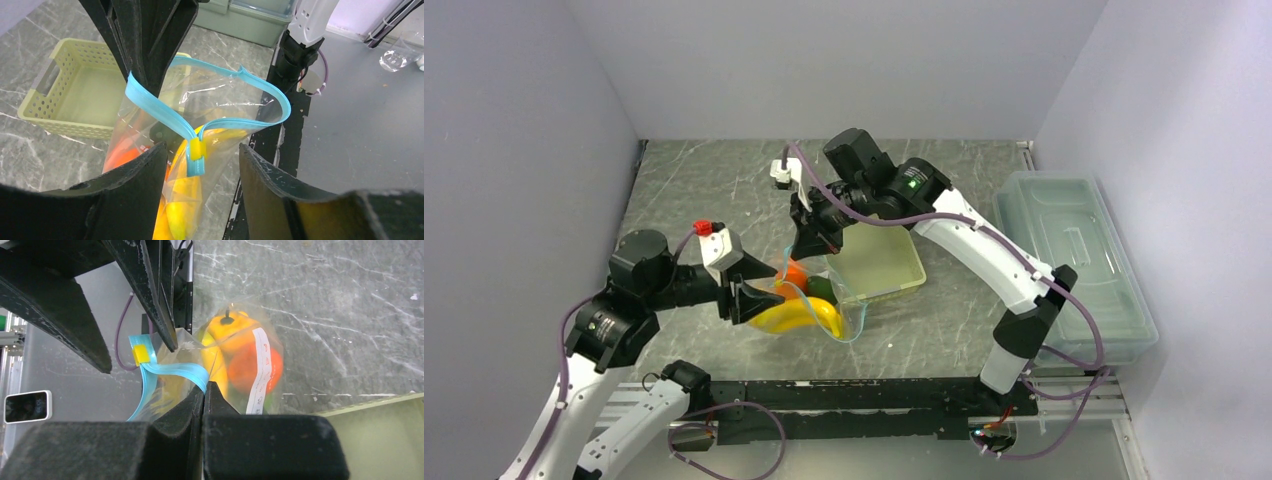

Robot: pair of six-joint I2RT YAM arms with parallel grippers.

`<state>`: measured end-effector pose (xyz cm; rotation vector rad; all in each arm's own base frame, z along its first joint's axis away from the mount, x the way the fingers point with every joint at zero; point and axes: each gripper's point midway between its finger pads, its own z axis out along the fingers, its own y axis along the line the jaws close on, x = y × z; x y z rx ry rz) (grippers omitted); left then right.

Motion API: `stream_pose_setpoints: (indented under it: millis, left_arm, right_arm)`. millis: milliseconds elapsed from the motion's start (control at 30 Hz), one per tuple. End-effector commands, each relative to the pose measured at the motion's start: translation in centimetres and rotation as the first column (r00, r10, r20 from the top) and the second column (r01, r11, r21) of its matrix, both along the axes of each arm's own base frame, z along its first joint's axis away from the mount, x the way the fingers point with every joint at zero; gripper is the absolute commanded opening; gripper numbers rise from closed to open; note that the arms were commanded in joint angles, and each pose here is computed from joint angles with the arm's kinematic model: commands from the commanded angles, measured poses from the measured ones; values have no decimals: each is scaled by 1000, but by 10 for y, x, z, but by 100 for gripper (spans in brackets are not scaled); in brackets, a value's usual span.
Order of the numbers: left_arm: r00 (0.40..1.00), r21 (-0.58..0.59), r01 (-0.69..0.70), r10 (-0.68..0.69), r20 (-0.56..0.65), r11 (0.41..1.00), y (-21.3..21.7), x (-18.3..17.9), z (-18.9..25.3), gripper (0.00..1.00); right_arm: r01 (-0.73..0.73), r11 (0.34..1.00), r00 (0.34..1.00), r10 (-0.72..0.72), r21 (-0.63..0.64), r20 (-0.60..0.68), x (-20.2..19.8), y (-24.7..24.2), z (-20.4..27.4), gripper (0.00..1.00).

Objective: Place the food in the zip-top bag and seal the zipper
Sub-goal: Zip the zipper food storage bag.

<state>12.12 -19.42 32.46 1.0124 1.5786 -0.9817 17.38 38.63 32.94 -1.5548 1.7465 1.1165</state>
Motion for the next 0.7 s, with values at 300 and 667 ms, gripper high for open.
stream_pose_setpoints:
  millis: [300,667]
  left_arm:
    - [988,30,49,-53,144,998,-9,17,-1,19]
    - [983,4,8,-9,186,1000,-10,29,16,0]
  right_arm:
    - [-15,991,1000,16,133,-9,2,7,37,0]
    - [22,993,1000,-20,119,-14,9,0,28,0]
